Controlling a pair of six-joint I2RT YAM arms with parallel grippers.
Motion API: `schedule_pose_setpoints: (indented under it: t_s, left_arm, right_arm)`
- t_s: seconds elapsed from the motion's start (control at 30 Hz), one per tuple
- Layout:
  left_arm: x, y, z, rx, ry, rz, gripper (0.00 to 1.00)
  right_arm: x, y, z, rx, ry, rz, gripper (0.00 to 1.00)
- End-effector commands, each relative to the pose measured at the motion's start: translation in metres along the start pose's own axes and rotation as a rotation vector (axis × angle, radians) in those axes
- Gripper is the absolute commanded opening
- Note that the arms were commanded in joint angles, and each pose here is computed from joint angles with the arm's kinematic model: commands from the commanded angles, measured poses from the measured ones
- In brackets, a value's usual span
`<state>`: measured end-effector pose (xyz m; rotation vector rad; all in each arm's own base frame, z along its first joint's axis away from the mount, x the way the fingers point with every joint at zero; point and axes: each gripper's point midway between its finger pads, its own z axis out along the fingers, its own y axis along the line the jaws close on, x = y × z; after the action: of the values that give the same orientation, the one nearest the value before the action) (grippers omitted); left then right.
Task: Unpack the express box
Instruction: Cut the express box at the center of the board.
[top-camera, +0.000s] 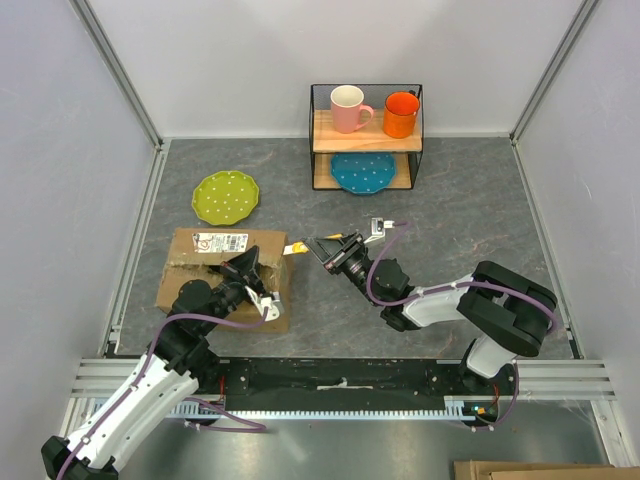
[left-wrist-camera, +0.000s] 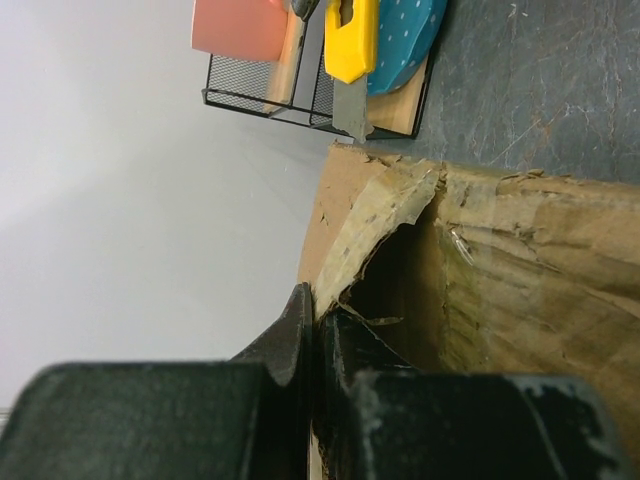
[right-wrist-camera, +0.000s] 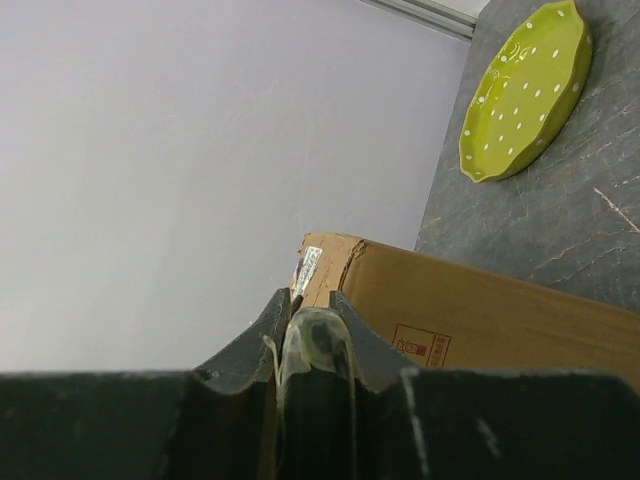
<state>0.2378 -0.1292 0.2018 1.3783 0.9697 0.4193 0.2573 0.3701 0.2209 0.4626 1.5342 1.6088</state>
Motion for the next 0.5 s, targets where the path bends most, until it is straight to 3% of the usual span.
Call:
schedule_pose_setpoints:
  t_s: [0.0,0.47]
  left_arm:
    - [-0.006,0.006,-0.002,-0.014,-0.014,-0.115,0.02]
    - [-0.008,0.003,-0.004,0.004,-0.022,-0.125,0.02]
  right_arm:
    - [-0.043,0.112,-0.020,-0.436,-0.142,0.158,0.00]
    - [-0.045,0.109,-0.033,-0.416,-0.150,0.163,0.00]
